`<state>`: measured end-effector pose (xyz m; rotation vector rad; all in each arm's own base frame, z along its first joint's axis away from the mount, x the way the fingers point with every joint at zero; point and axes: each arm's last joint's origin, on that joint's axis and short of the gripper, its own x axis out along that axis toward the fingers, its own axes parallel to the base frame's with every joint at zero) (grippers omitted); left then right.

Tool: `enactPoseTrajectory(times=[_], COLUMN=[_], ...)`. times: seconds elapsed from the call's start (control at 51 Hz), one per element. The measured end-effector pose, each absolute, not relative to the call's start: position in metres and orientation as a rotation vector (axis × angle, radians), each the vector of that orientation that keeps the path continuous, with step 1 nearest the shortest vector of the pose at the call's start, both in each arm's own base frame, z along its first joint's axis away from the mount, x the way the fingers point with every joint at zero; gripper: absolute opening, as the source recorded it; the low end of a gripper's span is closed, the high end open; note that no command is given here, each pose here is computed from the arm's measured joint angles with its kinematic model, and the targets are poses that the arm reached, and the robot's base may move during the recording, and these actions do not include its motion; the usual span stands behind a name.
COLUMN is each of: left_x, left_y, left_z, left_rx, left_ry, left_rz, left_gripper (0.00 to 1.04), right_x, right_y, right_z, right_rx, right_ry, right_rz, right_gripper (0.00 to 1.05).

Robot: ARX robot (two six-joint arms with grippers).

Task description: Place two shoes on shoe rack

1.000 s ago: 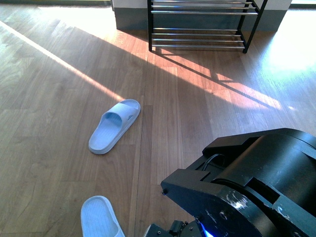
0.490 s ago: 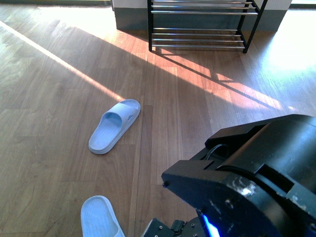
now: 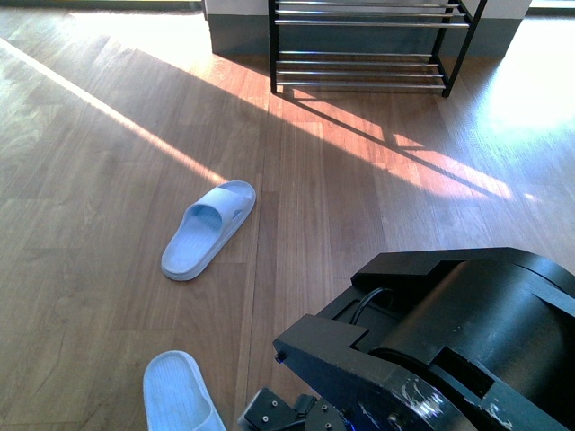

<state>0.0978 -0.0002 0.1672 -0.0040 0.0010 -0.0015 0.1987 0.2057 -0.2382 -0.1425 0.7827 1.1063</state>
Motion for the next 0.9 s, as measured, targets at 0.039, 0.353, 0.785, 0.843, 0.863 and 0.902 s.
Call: enactPoseTrajectory(times=[0.039, 0.353, 0.785, 0.843, 0.863, 0.902], left_x=[0.098, 0.098, 0.098, 0.098, 0.098, 0.098], left_y=[0.000, 0.000, 0.000, 0.000, 0.000, 0.000], left_z=[0.167, 0.167, 0.167, 0.167, 0.167, 0.167], left_rx=[-0.004, -0.004, -0.004, -0.004, -0.004, -0.004], left_ry=[0.001, 0.001, 0.001, 0.001, 0.001, 0.001], left_rz=[-0.002, -0.002, -0.002, -0.002, -0.002, -0.002], left_gripper=[0.95, 0.95, 0.95, 0.95, 0.95, 0.95], right_x=[0.201, 0.205, 0.238, 0.248, 0.253, 0.260], right_y=[0.207, 0.204, 0.185, 0.182, 0.179, 0.173], right_z=[-0.239, -0.240, -0.237, -0.232, -0.229, -0.224], right_rx=[-0.138, -0.096, -0.049, -0.060, -0.070, -0.078], right_ry=[0.779, 0.770, 0.757, 0.738, 0.725, 0.710], right_rz=[1.086, 0.978, 0.822, 0.774, 0.742, 0.695], right_gripper=[0.89, 0.48, 0.03, 0.03, 0.03, 0.03])
